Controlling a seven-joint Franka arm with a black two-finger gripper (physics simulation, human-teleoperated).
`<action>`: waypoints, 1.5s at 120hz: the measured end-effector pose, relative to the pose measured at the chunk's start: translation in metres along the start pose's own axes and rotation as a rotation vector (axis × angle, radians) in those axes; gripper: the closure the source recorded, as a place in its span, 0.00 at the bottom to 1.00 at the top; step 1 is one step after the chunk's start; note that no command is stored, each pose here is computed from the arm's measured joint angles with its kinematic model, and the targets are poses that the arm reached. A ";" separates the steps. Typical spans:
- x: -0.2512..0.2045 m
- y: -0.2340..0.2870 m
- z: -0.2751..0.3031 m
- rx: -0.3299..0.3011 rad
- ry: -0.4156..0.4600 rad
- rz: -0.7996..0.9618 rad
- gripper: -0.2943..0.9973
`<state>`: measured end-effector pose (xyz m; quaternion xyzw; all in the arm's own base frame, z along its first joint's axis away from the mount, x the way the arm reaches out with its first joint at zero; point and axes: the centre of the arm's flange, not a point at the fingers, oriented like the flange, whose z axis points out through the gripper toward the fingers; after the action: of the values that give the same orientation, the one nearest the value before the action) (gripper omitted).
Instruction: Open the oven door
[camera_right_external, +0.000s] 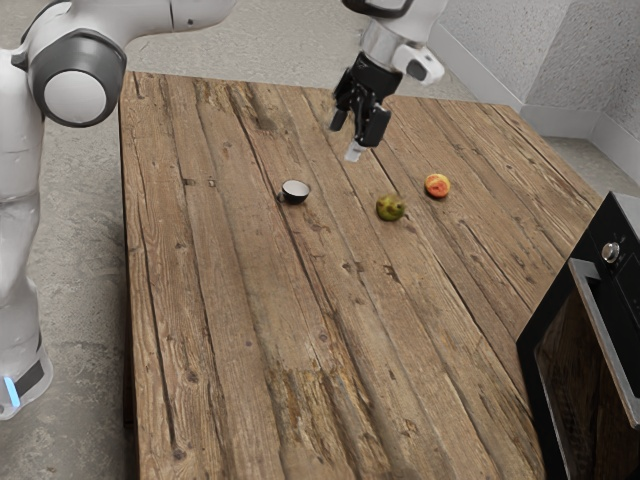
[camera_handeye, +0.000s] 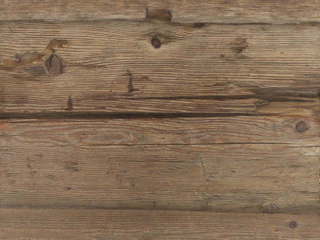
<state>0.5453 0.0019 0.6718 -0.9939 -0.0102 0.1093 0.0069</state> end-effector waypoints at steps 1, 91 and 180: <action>0.001 0.000 -0.001 0.000 0.007 0.000 0.23; -0.049 0.206 -0.104 0.188 0.559 0.863 0.23; 0.023 0.364 -0.047 0.468 0.820 1.625 0.23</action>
<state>0.5844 -0.3622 0.7064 -0.6308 0.7121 -0.2789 0.1313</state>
